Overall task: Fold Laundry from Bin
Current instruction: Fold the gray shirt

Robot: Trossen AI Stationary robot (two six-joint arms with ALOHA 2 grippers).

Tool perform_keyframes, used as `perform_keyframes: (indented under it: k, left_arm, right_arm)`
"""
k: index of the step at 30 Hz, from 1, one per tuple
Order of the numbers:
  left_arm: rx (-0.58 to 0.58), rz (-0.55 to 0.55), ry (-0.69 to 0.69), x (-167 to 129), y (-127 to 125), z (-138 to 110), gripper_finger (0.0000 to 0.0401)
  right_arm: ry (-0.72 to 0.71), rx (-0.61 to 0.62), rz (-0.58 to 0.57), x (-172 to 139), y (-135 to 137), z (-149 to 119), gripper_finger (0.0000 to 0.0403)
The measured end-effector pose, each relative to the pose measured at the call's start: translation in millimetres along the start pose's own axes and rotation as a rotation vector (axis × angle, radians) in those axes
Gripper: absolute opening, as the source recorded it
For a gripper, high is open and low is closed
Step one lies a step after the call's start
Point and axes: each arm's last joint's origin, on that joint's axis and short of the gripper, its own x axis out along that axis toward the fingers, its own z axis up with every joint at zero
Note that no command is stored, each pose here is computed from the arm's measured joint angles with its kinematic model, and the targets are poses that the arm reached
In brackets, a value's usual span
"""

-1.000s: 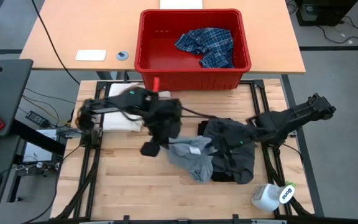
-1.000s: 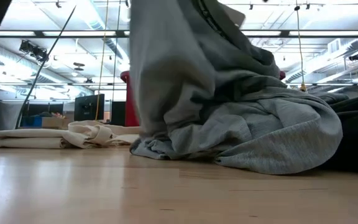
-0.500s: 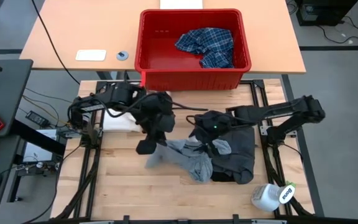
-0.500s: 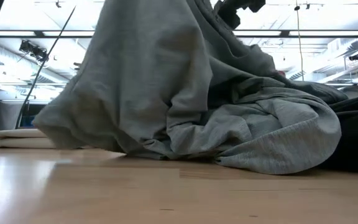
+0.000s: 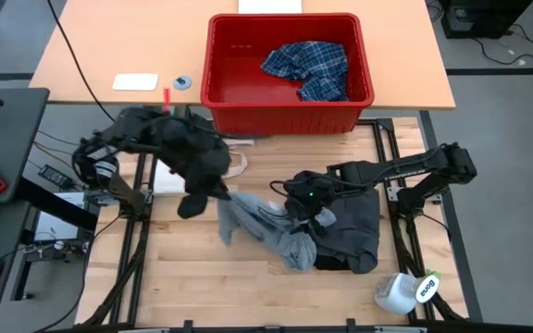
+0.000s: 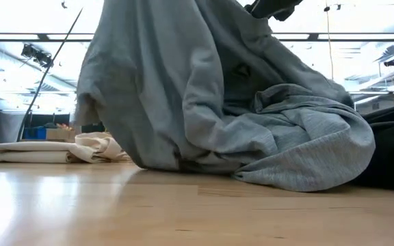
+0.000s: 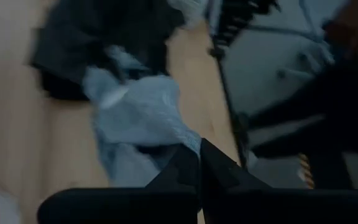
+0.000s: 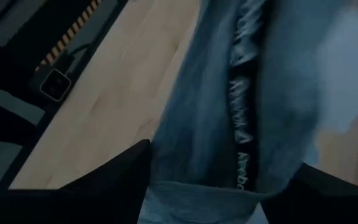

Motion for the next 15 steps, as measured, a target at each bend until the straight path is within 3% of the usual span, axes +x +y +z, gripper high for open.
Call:
perform_keyframes:
  k: [15]
  left_arm:
    - [-0.046, 0.322, -0.397, -78.8, -7.3, -12.7, 0.0]
  right_arm:
    - [-0.039, -0.04, -0.033, 2.4, -0.3, 4.5, 0.0249]
